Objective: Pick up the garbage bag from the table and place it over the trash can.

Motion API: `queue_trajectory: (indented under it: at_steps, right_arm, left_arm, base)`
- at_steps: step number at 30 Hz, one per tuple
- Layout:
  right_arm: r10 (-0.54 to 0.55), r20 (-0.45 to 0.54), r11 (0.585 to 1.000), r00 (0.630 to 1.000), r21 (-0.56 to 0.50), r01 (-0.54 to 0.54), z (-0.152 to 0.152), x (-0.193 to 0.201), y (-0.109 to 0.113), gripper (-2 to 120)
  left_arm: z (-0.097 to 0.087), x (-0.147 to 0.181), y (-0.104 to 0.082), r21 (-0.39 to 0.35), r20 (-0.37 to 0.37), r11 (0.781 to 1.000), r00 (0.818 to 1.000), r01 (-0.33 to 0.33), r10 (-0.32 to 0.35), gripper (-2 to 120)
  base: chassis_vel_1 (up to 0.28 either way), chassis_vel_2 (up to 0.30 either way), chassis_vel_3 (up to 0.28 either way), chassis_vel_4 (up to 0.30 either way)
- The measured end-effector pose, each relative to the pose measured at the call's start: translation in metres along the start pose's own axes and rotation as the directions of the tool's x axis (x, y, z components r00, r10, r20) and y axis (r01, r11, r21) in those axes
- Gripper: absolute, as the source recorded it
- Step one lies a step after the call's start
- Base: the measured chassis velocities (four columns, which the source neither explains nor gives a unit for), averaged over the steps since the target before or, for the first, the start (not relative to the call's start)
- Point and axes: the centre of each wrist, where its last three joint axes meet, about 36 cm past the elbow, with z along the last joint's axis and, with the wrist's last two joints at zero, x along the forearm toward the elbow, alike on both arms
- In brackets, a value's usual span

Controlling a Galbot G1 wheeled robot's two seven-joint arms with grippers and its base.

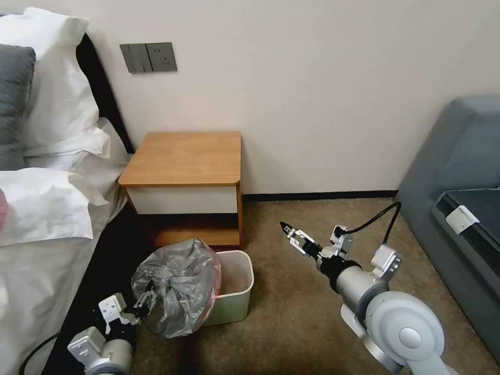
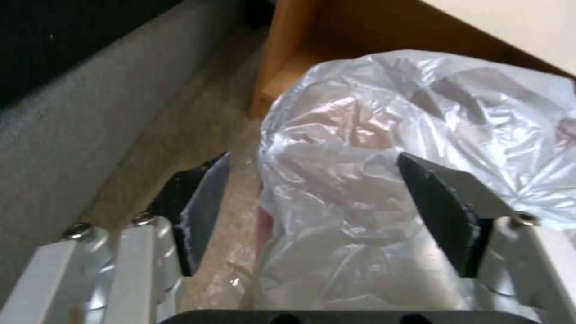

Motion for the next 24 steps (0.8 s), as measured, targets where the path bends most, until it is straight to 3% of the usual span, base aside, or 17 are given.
queue_trajectory:
  at_steps: [24]
  right_arm:
    - [0.002, 0.002, 1.000, 1.000, 0.008, -0.002, 0.006, -0.001, 0.002, 100]
  left_arm:
    - [0.002, -0.003, -0.019, -0.050, 0.004, 0.997, 0.999, -0.051, 0.051, 77]
  base:
    - [0.000, 0.000, 0.000, 0.000]
